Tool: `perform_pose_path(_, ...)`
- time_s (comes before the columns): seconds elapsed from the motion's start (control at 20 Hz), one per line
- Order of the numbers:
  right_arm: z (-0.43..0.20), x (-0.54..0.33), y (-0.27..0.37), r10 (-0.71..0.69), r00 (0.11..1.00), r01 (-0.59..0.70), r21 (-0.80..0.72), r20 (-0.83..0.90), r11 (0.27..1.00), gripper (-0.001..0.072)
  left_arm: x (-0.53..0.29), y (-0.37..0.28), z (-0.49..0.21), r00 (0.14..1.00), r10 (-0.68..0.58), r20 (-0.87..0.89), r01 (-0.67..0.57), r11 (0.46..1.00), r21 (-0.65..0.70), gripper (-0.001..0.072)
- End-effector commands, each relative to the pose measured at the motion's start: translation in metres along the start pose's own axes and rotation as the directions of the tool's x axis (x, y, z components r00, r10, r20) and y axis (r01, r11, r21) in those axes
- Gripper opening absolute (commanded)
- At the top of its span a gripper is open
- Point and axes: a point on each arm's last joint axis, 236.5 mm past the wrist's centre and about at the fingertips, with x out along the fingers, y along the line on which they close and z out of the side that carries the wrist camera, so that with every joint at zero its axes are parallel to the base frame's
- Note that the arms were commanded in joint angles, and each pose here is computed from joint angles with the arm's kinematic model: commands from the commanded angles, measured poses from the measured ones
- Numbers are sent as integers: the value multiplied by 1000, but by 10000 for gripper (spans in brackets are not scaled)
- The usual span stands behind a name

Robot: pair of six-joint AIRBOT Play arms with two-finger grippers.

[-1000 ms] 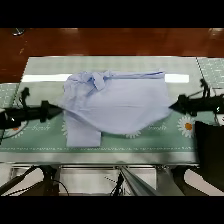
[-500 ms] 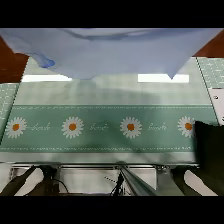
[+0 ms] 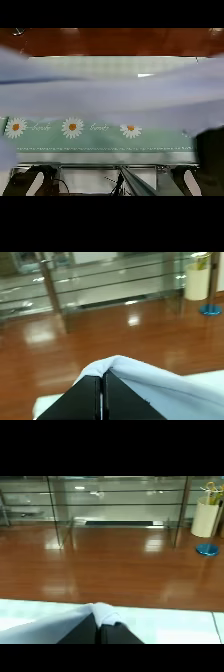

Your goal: Fold the shirts.

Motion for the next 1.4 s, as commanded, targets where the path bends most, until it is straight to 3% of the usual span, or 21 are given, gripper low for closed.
perform_pose_path(0.0, -27, -28, -6, -68, 995, 69, 8, -67, 998, 25, -28, 34, -14, 997, 74, -28, -73, 997, 5, 21)
perform_pose_path(0.25, -85, 8, -25, -67, 949, 95, 75, -307, 993, 25, 31, 29, -69, 972, 72, -225, -63, 997, 45, 21)
perform_pose_path(0.45, -149, 78, -51, -32, 889, 108, 140, -457, 984, 25, 126, -2, -186, 859, 39, -510, -44, 999, 2, 21)
perform_pose_path(0.75, -279, 213, -93, 69, 816, 127, 294, -574, 947, 25, 252, -57, -351, 684, -39, -729, -70, 990, -119, 21)
perform_pose_path(0.9, -328, 283, -132, 40, 789, 207, 327, -613, 922, 25, 310, -73, -407, 629, -50, -776, -82, 988, -130, 21)
perform_pose_path(1.15, -383, 386, -155, 152, 725, 238, 451, -671, 860, 25, 392, -101, -443, 585, -164, -794, -157, 938, -309, 21)
perform_pose_path(1.35, -420, 417, -147, 276, 643, 239, 530, -714, 814, 25, 411, -129, -444, 551, -375, -746, -146, 836, -529, 21)
